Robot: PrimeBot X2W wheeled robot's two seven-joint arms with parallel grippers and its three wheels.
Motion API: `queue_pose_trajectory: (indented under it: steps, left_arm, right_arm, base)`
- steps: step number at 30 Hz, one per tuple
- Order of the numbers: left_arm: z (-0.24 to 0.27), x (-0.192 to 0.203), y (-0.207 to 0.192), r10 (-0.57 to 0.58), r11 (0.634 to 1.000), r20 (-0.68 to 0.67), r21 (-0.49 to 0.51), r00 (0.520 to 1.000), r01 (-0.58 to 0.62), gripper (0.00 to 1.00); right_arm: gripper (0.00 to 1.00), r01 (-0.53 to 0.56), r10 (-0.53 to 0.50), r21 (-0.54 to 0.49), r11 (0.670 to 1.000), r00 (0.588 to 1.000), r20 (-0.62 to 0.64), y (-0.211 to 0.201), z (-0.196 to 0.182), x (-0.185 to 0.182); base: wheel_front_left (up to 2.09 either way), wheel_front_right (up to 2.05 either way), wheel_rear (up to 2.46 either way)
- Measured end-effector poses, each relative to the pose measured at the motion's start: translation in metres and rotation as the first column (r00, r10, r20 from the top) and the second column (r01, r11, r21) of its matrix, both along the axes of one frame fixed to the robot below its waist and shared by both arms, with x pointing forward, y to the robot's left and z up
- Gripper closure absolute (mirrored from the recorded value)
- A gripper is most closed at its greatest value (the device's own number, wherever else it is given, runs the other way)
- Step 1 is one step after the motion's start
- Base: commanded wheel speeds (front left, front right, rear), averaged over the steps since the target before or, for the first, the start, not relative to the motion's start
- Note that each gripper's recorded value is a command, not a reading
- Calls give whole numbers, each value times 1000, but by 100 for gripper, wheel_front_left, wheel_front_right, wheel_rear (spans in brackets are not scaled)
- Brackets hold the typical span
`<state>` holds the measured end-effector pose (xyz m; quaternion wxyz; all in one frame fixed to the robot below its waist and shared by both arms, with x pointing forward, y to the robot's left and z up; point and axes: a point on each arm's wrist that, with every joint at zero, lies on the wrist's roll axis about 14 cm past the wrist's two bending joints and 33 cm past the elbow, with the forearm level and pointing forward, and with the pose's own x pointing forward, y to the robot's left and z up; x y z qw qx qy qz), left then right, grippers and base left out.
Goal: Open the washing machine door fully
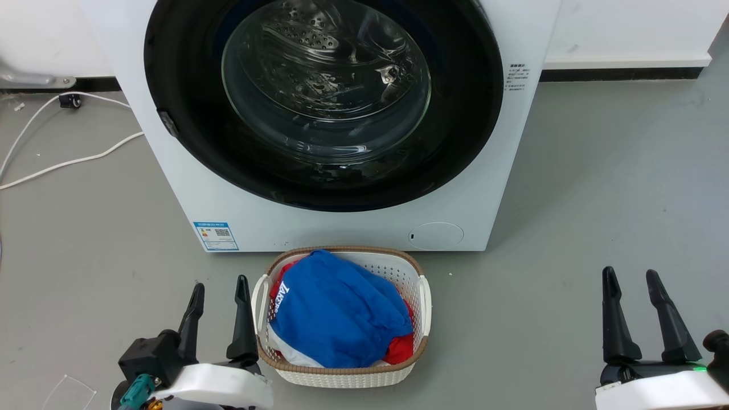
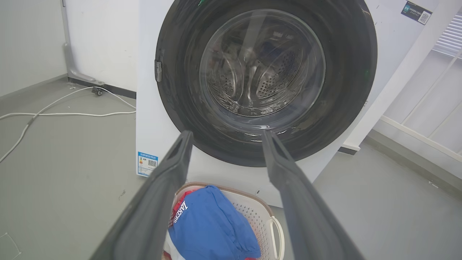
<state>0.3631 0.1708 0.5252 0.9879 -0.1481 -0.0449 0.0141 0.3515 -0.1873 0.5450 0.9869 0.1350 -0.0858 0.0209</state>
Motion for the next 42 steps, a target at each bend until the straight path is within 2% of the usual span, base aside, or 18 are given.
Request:
queue_pose_trajectory:
  steps: [27, 42]
  left_arm:
    - [-6, -6, -5, -11, 983, 15, 183, 1000, 8, 0]
    - [-4, -8, -6, -8, 970, 37, 243, 999, -1, 0]
  right_arm:
    - [0, -6, 13, -165, 986, 999, 39, 8, 4, -5]
    - [0, -1, 10, -179, 984, 999, 53, 8, 4, -9]
  base:
    - [0, 0, 0]
    - [0, 0, 0]
